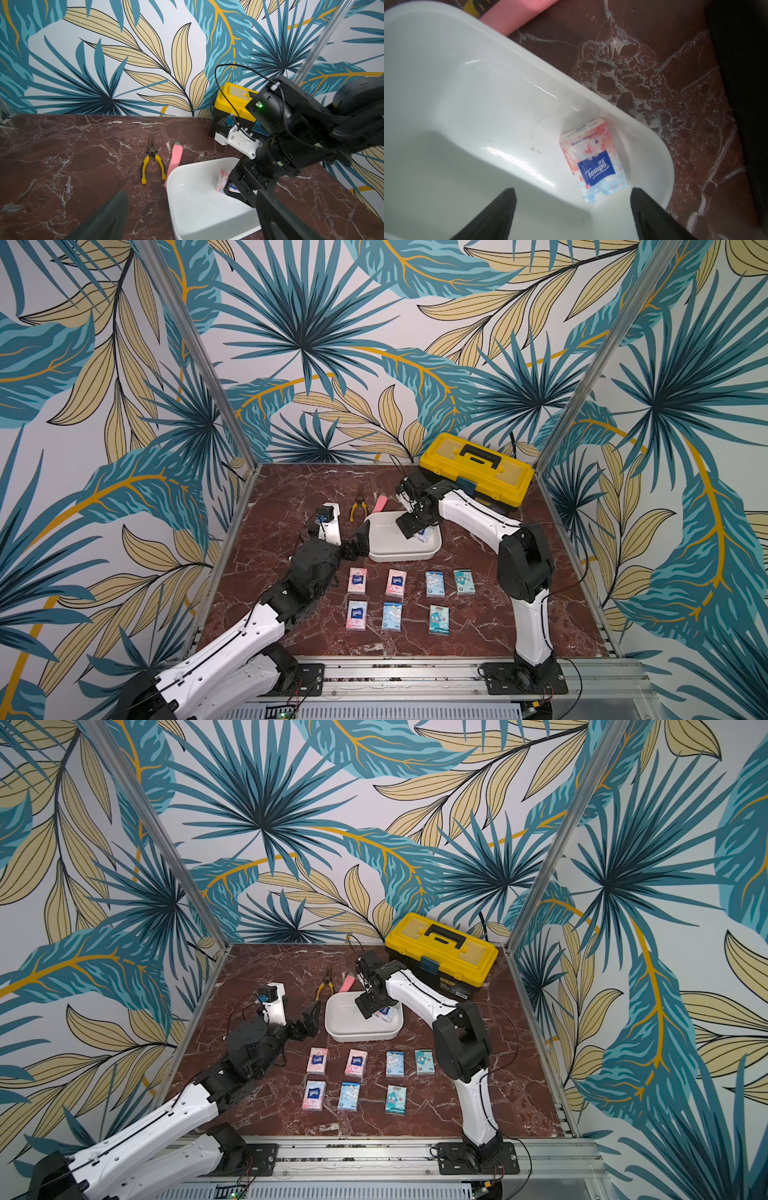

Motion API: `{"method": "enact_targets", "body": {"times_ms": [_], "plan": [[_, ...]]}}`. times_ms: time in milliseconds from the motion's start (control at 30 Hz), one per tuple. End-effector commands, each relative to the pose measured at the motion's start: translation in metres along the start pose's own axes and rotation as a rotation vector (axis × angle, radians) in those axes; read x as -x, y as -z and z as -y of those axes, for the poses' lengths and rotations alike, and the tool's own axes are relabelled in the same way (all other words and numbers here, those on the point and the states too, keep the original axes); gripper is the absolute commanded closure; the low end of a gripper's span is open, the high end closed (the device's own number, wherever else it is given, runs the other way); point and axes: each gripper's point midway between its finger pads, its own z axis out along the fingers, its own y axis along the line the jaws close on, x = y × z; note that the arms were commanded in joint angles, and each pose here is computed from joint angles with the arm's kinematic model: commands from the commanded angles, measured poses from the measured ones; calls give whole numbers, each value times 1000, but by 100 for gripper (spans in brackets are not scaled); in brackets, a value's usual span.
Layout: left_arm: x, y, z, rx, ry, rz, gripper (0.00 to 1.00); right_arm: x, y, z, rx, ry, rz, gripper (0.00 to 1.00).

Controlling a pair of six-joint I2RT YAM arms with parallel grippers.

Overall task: Take the pocket tissues out of the storage box
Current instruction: Pick up the pocket tissues from the storage box.

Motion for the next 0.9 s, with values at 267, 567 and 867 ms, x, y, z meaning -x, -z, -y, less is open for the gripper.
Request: {"method": "enact_targets", "body": {"times_ms": [267,567,867], "plan": [[-12,0,6,-58,-94,-14,0,-8,-32,10,-27,13,-84,9],[-13,-1,5,-50,-99,-20,0,-10,-53,14,-47,37,-121,12],[-15,0,3,-42,-89,-26,0,-18,-64,11,-34,35,-161,25]]}}
